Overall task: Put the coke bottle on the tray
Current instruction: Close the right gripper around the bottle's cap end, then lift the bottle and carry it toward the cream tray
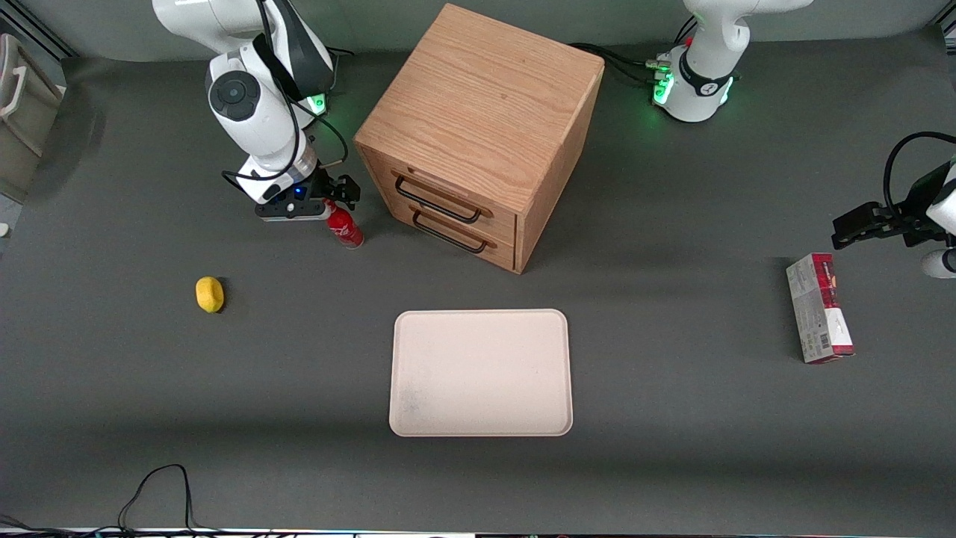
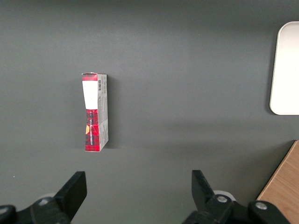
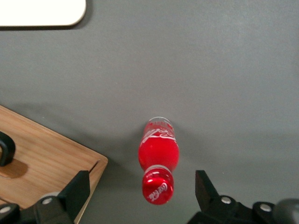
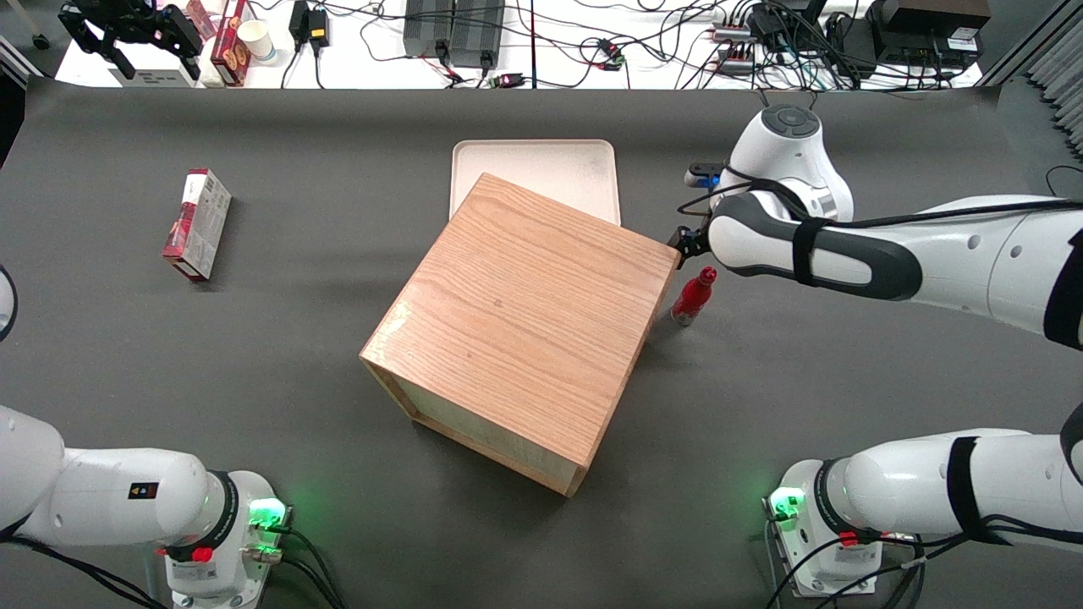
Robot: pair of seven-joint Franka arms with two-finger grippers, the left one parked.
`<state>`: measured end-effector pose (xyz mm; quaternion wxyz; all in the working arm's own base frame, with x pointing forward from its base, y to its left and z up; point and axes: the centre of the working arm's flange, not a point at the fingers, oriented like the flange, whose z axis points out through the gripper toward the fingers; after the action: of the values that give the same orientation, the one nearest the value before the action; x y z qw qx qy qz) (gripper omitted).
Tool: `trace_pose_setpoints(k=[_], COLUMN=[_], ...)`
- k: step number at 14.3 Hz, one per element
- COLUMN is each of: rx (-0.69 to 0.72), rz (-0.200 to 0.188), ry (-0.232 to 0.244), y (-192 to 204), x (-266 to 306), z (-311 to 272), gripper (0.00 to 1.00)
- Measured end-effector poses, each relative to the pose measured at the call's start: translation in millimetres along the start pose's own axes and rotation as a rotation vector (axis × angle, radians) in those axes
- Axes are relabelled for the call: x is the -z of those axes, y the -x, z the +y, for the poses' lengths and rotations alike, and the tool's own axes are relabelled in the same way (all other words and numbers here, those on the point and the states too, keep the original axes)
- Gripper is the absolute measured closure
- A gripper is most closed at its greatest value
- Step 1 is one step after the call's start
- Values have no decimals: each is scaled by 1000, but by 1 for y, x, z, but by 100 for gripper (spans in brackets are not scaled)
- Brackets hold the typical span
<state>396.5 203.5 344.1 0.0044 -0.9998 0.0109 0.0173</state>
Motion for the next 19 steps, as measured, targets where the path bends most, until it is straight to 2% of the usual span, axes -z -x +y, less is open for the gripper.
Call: trace_pose_setpoints(k=[3,4,5,6,8,9,11,12,15,19], rx=[3,3,2,1,-1,-2,-5,-5,-5,-21], rz=[-1,-1,1,6,4,3,1,2,3,36], ry=[10,11,11,9,10,11,12,12,11,-12], y=[4,6,6,7,7,7,8,8,7,-14], x=[-7,-9,-10,-12,-14,-14,-15,-15,-15,14], z=[4,5,6,6,8,9,10,10,10,7], gripper=[0,3,11,11,29,42,63,69,69,69])
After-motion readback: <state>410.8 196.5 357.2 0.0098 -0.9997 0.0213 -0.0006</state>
